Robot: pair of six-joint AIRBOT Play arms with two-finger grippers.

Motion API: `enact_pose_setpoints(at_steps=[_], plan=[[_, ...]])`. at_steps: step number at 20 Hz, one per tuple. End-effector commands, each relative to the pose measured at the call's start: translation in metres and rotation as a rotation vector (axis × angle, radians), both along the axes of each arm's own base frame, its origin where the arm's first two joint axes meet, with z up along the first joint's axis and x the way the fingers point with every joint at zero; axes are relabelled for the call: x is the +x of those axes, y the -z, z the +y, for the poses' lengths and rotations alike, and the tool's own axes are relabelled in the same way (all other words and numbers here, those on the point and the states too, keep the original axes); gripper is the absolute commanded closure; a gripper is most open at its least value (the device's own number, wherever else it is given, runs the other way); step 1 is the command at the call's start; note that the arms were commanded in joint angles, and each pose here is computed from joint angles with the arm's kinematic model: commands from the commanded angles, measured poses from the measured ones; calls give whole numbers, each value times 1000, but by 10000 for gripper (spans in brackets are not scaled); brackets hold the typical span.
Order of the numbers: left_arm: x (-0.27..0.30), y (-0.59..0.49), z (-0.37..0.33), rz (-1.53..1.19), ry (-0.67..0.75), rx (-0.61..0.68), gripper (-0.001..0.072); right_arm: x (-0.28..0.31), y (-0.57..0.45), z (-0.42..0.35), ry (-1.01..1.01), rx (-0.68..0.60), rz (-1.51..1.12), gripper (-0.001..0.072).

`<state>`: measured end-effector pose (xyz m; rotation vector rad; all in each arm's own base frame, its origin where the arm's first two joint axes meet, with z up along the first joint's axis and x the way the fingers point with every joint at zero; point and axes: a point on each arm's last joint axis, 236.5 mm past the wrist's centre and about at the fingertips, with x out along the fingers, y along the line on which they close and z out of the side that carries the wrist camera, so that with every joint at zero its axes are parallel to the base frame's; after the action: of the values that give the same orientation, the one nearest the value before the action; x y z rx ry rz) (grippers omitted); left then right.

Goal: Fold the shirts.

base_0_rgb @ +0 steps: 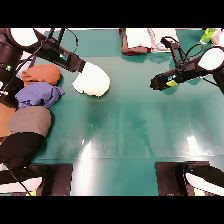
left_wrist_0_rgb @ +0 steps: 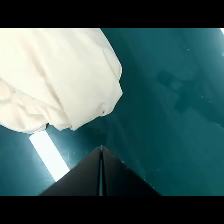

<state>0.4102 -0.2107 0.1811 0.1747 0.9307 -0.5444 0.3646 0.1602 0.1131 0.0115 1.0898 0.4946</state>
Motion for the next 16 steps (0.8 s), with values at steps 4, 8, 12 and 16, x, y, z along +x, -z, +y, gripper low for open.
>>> enact_pose_setpoints(at_steps=[4, 8, 12, 16], plan=[[0, 0, 0, 0, 0, 0, 679, 0, 0, 0, 0, 0, 0, 694], [3, -2, -1, -12, -2, -6, 679, 0, 0, 0, 0, 0, 0, 694], [30, -18, -2, -133, -50, -39, 206, 0, 0, 0, 0, 0, 0, 694], [52, 51, 15, 21, -118, 37, 166, 1, -2, 3, 2, 14, -7, 694]])
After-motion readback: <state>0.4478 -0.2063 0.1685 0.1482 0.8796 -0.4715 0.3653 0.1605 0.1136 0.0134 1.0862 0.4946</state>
